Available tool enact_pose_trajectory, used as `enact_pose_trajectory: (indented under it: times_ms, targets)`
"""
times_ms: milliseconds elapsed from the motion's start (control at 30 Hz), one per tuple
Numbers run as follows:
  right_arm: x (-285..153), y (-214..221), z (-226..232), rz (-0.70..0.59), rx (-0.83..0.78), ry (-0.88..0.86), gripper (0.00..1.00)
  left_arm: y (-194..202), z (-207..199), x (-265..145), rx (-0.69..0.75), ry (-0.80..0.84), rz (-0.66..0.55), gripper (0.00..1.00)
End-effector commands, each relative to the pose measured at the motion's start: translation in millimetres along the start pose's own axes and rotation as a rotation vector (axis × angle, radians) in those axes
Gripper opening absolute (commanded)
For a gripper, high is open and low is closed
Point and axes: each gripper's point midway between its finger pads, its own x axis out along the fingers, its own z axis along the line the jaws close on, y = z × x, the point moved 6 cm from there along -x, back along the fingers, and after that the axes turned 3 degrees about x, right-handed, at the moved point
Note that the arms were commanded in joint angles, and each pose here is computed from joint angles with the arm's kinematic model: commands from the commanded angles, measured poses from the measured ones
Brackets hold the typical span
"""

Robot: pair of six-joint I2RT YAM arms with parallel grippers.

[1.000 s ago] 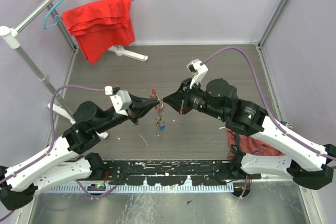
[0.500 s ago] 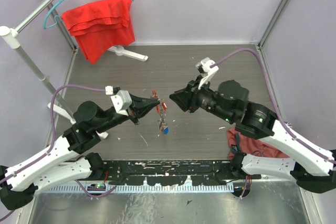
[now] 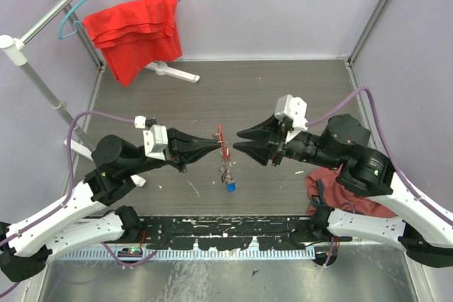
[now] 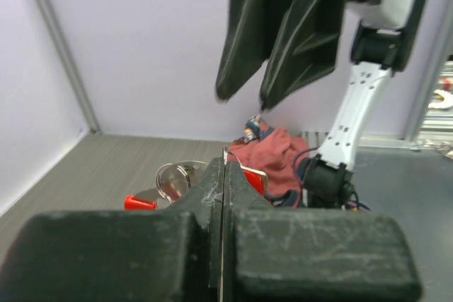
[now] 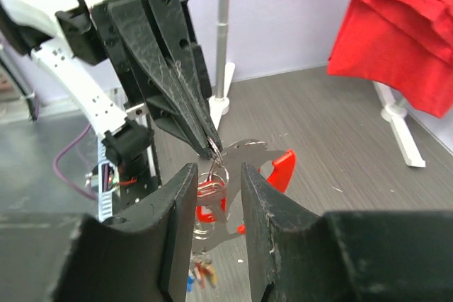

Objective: Put the keys on the keyring

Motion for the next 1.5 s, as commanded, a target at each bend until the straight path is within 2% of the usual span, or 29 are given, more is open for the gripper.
enact_pose_trajectory:
  times_ms: [0,267,800,933,1067,1133,1167,1300,1467]
  targets:
    - [4,-13,15,-0.030,-0.075,-0.153,0.37,-44,-16,2,0.034,0.141,-0.165,0.00]
    - [4,-12,22,-0.019,-0.063,-0.217,0.36,-45,-21,2,0.041,0.188,-0.169,0.00]
    - [12,2,24,0.048,-0.040,-0.252,0.26,-49,-23,2,0.054,0.217,-0.184,0.00]
    - [11,1,24,0.043,-0.040,-0.250,0.18,-50,-24,2,0.056,0.218,-0.185,0.00]
    - [11,-2,24,0.040,-0.040,-0.249,0.03,-48,-23,3,0.053,0.218,-0.176,0.00]
    - [10,-2,23,0.051,-0.043,-0.237,0.01,-47,-22,3,0.049,0.210,-0.168,0.00]
    - [9,-3,22,0.057,-0.048,-0.227,0.01,-45,-22,3,0.046,0.204,-0.159,0.02]
    - [4,-2,15,0.148,-0.080,-0.177,0.01,-39,-18,4,0.047,0.181,-0.111,0.25]
    - [-2,6,4,0.334,-0.112,-0.119,0.01,-26,-12,3,0.055,0.139,-0.016,0.41]
